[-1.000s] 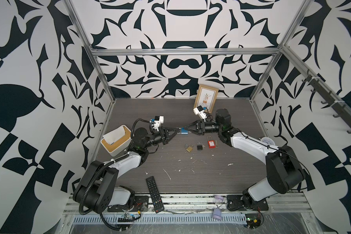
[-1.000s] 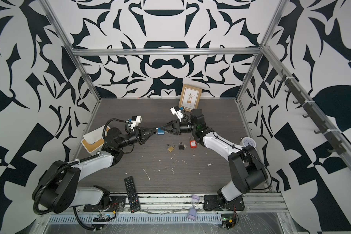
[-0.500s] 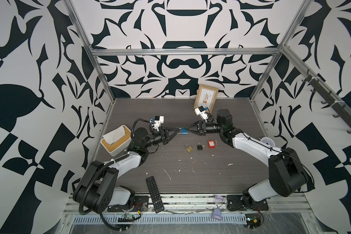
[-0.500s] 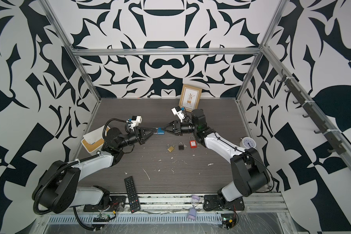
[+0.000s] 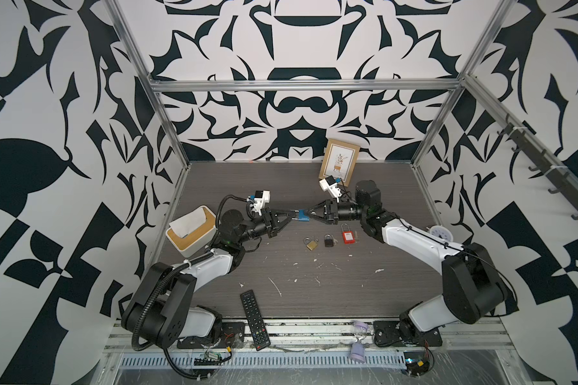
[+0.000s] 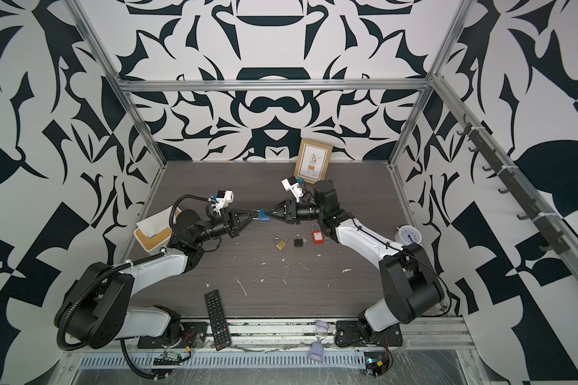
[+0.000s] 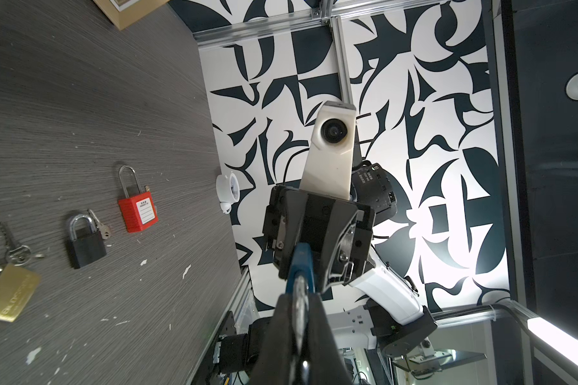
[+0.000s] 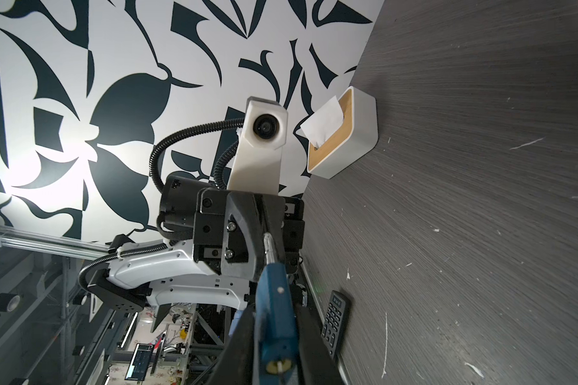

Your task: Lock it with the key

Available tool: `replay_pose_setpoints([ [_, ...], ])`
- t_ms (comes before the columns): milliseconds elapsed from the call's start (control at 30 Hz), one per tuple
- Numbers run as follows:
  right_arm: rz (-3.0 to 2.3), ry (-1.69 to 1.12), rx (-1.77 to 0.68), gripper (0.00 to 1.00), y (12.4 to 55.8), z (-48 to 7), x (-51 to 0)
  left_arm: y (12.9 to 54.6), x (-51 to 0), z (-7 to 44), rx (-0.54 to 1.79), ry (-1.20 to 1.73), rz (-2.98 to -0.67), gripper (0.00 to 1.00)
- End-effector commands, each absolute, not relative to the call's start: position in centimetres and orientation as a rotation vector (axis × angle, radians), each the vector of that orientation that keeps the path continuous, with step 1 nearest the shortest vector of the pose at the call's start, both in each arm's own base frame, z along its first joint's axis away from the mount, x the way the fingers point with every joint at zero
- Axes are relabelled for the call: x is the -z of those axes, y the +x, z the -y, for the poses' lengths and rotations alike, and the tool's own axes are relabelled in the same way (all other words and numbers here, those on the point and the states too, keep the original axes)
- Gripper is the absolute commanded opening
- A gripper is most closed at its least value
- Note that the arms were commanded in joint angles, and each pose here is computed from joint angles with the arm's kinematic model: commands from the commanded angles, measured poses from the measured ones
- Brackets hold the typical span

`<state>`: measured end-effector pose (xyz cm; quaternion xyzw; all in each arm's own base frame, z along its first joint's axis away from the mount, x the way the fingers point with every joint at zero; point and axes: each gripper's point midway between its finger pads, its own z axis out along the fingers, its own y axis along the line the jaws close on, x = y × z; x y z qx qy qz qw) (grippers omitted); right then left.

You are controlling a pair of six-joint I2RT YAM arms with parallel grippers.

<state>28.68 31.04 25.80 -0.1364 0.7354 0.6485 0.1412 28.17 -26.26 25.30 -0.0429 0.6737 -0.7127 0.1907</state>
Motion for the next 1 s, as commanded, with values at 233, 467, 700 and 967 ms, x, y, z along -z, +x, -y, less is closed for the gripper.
replay_pose_setpoints([
  [233,-2.008,-0.548,-1.926,0.00,27.0,-31.6,-28.4,28.7,-26.3,26.2,1.999,-0.087,-1.850,0.04],
  [467,-1.993,-0.571,-2.007,0.00,27.0,-31.4,-29.0,27.5,-26.5,25.9,1.972,-0.028,-1.865,0.45],
  [700,-2.005,-0.570,-2.038,0.00,27.2,-31.1,-29.0,26.8,-27.3,24.4,1.936,-0.015,-1.848,0.41],
  [967,-1.997,-0.555,-2.049,0.00,28.0,-31.0,-29.4,25.7,-27.8,24.4,1.911,0.057,-1.869,0.28],
])
